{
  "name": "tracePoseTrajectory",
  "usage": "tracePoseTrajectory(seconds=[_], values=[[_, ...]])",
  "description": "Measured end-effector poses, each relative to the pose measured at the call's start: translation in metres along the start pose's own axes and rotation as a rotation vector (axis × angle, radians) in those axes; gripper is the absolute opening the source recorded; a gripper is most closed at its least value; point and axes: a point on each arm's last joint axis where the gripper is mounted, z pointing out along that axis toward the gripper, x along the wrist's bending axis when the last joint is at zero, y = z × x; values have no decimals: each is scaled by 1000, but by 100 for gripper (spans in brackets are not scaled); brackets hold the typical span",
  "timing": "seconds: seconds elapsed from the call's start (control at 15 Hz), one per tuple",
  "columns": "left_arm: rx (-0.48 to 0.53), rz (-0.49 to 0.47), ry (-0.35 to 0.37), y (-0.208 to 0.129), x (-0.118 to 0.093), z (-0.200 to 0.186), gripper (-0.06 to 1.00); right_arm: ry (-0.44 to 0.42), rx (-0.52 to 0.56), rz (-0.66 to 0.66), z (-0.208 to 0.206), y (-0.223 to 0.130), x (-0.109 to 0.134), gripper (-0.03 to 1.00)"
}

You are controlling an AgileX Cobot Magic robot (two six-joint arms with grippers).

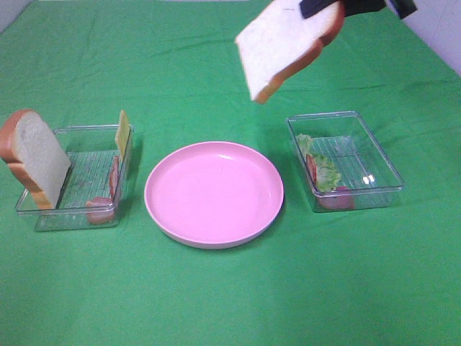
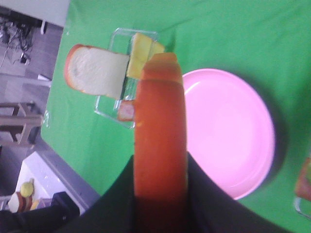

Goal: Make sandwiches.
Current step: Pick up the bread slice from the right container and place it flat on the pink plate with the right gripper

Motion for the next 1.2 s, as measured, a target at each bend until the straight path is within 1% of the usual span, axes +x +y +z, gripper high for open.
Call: tracePoseTrajectory(seconds=[0.07, 0.13, 0.2, 0.33, 0.47, 0.53, 0.6, 0.67, 0.73, 0.93, 1.0, 1.2], values=[[0, 0, 0, 0, 0, 0, 67, 26, 40, -29, 16, -2, 13, 20], [0, 0, 0, 0, 0, 0, 67, 26, 40, -29, 16, -2, 13, 20], [0, 0, 0, 0, 0, 0, 67, 53, 93, -44, 40, -4, 26, 20], [0, 0, 0, 0, 0, 0, 67, 85, 147, -29, 70, -5, 29, 20], [0, 0, 0, 0, 0, 0, 67, 139, 181, 43, 100, -2, 16, 20], [0, 0, 0, 0, 0, 0, 67, 150, 198, 77, 113, -2, 6, 20], [0, 0, 0, 0, 0, 0, 67, 145, 243, 125, 137, -4, -13, 20], [0, 0, 0, 0, 0, 0, 67, 145, 243, 125, 137, -4, -13, 20], [0, 0, 0, 0, 0, 0, 67, 146, 271, 151, 149, -6, -23, 20], [0, 0, 0, 0, 0, 0, 67, 175, 324, 159, 171, -12, -32, 20], [0, 0, 0, 0, 0, 0, 67, 175, 324, 159, 171, -12, -32, 20], [0, 0, 0, 0, 0, 0, 67, 180, 374, 175, 192, -20, -36, 20]])
